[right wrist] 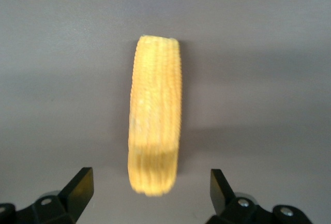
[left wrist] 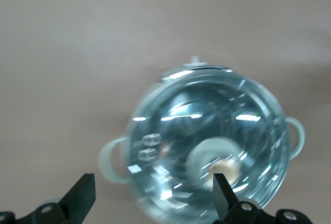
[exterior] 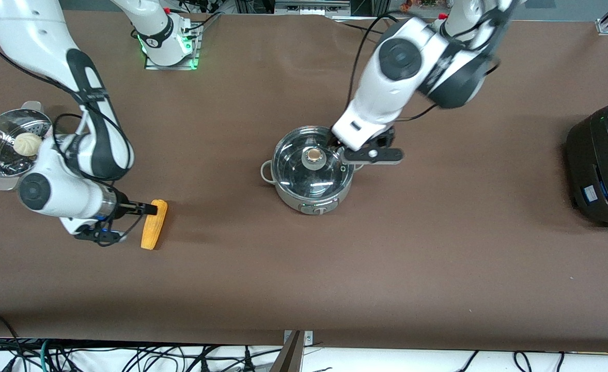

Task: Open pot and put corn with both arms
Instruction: 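Reach the right gripper to the corn while the left gripper reaches the lid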

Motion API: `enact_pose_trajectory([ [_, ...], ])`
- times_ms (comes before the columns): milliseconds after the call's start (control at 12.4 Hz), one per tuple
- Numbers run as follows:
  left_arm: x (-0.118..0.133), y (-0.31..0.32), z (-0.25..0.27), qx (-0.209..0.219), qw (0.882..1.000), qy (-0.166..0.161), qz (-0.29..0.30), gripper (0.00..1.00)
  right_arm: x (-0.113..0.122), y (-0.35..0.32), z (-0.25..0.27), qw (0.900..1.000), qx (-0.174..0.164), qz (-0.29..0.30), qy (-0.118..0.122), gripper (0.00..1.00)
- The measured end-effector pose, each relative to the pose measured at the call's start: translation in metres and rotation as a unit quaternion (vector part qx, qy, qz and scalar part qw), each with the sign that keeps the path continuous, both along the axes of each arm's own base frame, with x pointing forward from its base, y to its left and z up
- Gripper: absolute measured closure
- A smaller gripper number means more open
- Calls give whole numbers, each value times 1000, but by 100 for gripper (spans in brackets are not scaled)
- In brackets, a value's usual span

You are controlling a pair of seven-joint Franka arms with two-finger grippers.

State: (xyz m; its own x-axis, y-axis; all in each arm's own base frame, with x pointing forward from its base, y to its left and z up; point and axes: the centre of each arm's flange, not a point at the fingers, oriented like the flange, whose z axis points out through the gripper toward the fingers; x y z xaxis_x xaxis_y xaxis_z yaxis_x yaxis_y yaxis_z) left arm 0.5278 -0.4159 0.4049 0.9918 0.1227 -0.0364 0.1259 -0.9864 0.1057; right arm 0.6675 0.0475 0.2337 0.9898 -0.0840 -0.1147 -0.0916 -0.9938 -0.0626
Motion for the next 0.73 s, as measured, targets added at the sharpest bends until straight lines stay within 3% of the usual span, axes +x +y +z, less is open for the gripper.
enact_pose_trajectory([
  [162,-14,-41,-35,5,1000,4,21,0,2,6,-22,1000,-1,0,-11,0],
  [485,-24,-63,-70,49,999,-11,-4,0,5,3,-49,1000,-4,-4,-29,2],
  [566,-24,-64,-73,52,999,-12,-7,7,5,3,-53,1000,-4,-4,-30,8],
  [727,-24,-68,-68,49,999,-17,-9,15,5,3,-56,1000,-4,-4,-30,35],
])
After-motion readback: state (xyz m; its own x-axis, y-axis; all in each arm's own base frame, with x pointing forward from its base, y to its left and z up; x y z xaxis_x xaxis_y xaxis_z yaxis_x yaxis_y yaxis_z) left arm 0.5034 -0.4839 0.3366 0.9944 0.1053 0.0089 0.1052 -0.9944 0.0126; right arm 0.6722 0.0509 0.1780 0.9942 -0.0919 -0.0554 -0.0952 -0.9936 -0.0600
